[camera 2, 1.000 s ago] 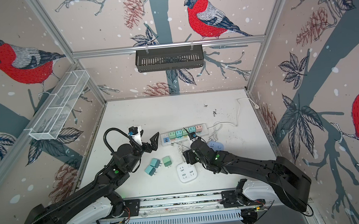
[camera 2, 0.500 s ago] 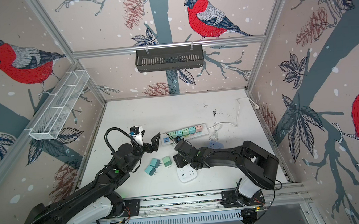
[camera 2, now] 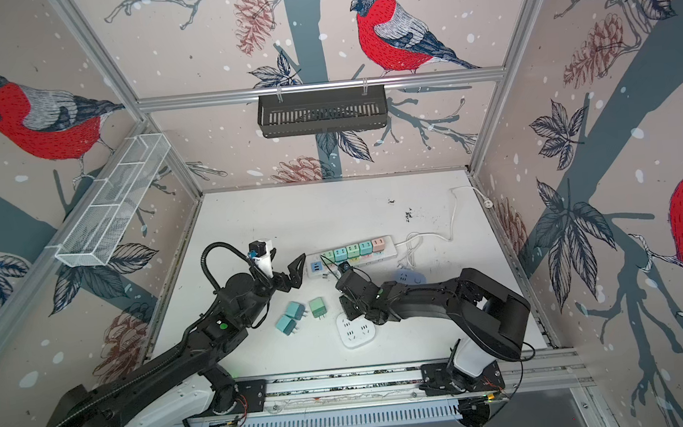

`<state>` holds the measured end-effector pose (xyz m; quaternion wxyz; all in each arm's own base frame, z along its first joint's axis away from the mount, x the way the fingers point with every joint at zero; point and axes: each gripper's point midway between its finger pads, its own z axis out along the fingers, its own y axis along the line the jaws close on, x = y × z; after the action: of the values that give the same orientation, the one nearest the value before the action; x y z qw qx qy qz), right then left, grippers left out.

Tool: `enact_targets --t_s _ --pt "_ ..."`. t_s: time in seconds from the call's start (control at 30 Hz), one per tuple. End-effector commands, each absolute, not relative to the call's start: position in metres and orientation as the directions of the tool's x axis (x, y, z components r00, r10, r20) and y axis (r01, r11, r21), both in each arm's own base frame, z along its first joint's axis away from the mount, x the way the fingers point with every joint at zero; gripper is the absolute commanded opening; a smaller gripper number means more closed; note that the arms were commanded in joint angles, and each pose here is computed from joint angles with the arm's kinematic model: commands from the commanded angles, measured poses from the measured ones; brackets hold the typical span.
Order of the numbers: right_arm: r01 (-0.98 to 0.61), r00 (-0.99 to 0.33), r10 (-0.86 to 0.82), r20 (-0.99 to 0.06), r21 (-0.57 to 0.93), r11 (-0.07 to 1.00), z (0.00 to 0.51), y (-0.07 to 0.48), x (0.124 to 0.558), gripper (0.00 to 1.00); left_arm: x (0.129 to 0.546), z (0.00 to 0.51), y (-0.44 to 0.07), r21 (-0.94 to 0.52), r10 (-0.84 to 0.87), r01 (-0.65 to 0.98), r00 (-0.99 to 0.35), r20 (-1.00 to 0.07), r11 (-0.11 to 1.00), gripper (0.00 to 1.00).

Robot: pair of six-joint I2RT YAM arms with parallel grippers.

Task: Insert the plug
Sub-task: 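Reach the open right gripper over the loose light-green adapter beside the teal ones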

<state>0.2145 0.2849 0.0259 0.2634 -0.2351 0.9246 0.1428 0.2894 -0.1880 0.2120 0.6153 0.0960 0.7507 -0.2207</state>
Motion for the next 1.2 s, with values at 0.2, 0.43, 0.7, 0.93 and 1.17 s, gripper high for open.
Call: enact_targets --t_s 0.2,0.43,0.7,0.93,1.17 --pt "-0.463 -0.761 -0.336 -0.554 0.102 0.880 0.017 0.262 0.218 0.42 0.292 0.228 -0.191 -0.239 -0.175 0.427 -0.185 -0.967 0.872 0.99" --pt "-0.506 -0.746 -0.371 -0.553 0.107 0.856 0.018 0.270 0.213 0.33 0.292 0.229 -0.190 -0.239 -0.176 0.424 -0.183 -0.967 0.874 0.99" --pt "-0.532 -0.685 -0.380 -0.622 0.070 0.844 0.042 0.277 0.211 0.40 0.295 0.225 -0.182 -0.252 -0.192 0.373 -0.191 -0.963 0.893 0.99" --pt "-0.543 -0.602 -0.319 -0.732 0.083 0.836 0.086 0.282 0.208 0.53 0.299 0.221 -0.165 -0.284 -0.239 0.284 -0.185 -0.953 0.916 0.99" --pt "-0.573 -0.629 -0.309 -0.713 0.157 0.804 0.097 0.319 0.187 0.57 0.305 0.213 -0.132 -0.376 -0.349 0.148 -0.179 -0.920 0.915 0.99"
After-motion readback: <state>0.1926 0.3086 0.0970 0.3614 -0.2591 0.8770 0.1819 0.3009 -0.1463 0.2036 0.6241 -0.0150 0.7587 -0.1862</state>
